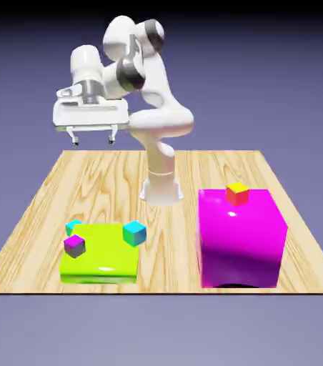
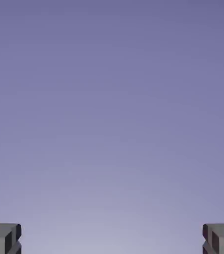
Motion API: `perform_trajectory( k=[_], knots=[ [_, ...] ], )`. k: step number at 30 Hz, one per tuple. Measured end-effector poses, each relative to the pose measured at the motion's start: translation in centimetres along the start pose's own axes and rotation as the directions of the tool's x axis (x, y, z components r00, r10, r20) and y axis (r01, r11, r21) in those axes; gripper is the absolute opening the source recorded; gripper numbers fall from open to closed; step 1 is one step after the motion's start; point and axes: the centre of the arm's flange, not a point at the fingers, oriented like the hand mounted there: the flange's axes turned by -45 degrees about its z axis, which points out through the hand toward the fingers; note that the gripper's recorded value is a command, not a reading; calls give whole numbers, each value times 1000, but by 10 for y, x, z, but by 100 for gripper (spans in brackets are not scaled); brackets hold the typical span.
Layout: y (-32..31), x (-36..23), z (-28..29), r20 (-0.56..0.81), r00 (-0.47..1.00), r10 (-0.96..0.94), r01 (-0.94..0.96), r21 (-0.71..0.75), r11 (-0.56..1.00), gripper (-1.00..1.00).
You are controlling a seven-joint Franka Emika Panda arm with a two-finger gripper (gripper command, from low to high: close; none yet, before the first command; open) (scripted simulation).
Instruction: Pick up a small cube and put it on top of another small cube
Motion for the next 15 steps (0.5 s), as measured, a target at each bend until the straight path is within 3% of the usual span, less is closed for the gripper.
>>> perform_trajectory(
  k=[15],
  knots=[
    [114,-136,7,-113,988,-106,129,215,968,0]
  ],
)
